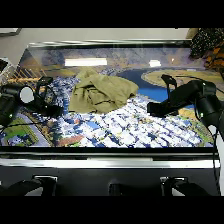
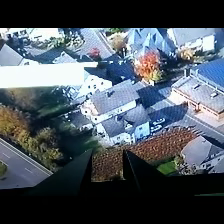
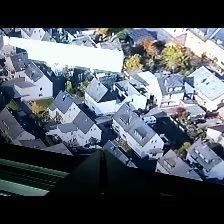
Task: Fold the clothes and pants, and hang the long-sleeved shirts on hangers.
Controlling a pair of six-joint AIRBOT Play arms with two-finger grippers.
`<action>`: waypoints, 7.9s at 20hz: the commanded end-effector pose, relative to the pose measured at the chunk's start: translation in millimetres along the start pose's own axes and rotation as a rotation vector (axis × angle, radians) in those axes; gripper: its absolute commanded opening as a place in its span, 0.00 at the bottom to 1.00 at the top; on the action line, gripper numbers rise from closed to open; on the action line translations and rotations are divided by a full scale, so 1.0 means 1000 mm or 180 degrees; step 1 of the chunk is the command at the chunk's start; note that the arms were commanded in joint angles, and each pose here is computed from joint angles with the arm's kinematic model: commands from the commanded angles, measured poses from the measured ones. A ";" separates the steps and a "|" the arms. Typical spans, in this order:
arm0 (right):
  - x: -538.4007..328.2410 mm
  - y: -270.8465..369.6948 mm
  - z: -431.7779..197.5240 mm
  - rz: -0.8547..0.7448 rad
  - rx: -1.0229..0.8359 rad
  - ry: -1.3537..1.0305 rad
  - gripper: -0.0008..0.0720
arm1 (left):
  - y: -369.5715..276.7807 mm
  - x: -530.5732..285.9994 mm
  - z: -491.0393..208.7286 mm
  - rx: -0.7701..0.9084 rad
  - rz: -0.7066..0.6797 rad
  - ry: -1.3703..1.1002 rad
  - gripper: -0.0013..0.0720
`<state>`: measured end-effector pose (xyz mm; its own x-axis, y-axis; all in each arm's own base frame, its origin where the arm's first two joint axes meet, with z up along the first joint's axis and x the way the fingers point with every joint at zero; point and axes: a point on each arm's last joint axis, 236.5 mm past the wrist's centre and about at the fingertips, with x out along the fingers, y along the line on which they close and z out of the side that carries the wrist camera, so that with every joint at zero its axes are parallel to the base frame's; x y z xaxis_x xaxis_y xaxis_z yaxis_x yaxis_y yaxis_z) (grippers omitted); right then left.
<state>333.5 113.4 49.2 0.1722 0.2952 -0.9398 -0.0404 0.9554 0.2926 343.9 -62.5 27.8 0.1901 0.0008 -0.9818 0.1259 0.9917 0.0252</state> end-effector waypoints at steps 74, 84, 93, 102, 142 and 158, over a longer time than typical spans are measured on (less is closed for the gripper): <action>-0.069 0.081 0.202 0.1044 0.0392 -0.2193 0.07 | 0.051 -0.045 0.136 -0.0805 -0.1248 -0.1587 0.06; -0.427 0.116 0.018 0.1080 -0.0740 -0.4540 0.07 | 0.053 -0.400 0.035 -0.0589 -0.0443 -0.3968 0.06; -0.412 0.044 0.037 0.0624 0.0413 -0.4436 0.07 | 0.075 -0.330 0.002 -0.1032 -0.0213 -0.3121 0.06; -0.017 0.036 0.226 0.0886 0.1563 -0.2074 0.08 | 0.040 -0.041 0.048 -0.1456 -0.1046 -0.0993 0.06; 0.161 0.072 -0.080 0.0893 0.1926 -0.0156 0.14 | 0.016 0.107 0.022 -0.1358 -0.1066 0.0202 0.06; -0.351 0.162 0.032 0.1387 -0.0476 -0.3534 0.07 | 0.035 -0.340 0.099 -0.0787 -0.0912 -0.3185 0.06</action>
<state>340.1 219.6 318.7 0.7679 0.5875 -0.2553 -0.3524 0.7202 0.5976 425.0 -46.6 250.1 0.7502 -0.2816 -0.5983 0.0560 0.9286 -0.3668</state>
